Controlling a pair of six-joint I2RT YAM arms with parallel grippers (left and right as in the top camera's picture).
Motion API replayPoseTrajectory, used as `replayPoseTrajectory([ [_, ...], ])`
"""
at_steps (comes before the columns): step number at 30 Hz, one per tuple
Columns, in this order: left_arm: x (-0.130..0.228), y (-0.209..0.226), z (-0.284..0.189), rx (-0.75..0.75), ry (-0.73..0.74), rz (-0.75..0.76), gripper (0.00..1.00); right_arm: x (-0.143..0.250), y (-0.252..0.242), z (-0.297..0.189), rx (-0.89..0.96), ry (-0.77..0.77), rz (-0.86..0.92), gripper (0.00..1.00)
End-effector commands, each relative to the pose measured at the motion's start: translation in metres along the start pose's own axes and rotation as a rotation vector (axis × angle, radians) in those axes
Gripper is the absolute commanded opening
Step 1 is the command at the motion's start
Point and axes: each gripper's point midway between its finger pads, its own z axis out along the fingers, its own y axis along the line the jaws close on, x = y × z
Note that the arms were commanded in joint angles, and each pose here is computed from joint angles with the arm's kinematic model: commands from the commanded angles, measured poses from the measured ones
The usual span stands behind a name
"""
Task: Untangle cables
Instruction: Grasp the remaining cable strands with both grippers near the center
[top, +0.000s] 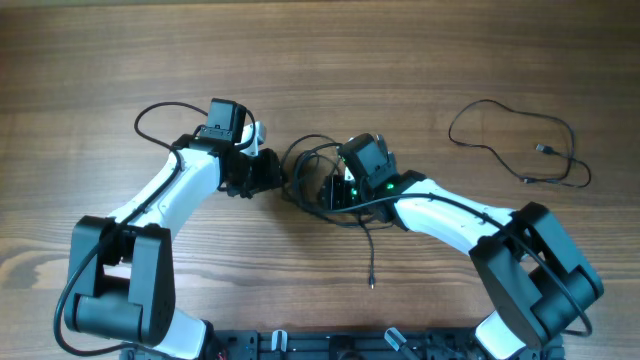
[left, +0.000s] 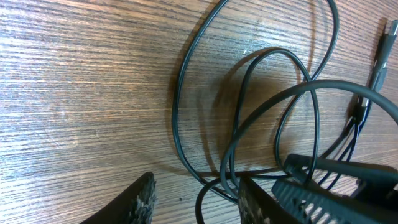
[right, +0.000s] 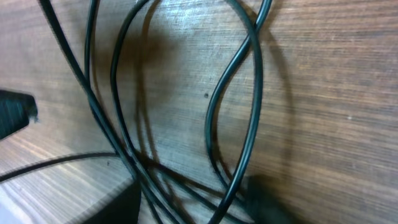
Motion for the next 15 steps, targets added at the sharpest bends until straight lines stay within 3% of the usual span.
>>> replayPoseTrajectory([
  [1,-0.001,0.003,0.001,-0.013,-0.002,-0.005,0.44,-0.003,0.002,0.004,-0.012,-0.021,-0.001,0.16],
  [3,0.0,0.003,0.001,-0.014,0.0,-0.006,0.43,-0.002,0.001,0.004,-0.008,-0.017,0.0,0.07],
  [6,0.004,0.005,0.001,-0.021,0.017,-0.014,0.45,-0.001,0.0,0.004,-0.004,-0.012,-0.001,0.05],
  [11,0.015,0.005,0.0,-0.015,0.064,-0.031,0.62,-0.003,-0.004,0.004,0.02,-0.026,0.0,0.05],
  [15,0.02,0.002,0.0,0.0,0.087,-0.038,0.62,-0.002,-0.006,0.004,0.028,-0.024,0.002,0.06],
])
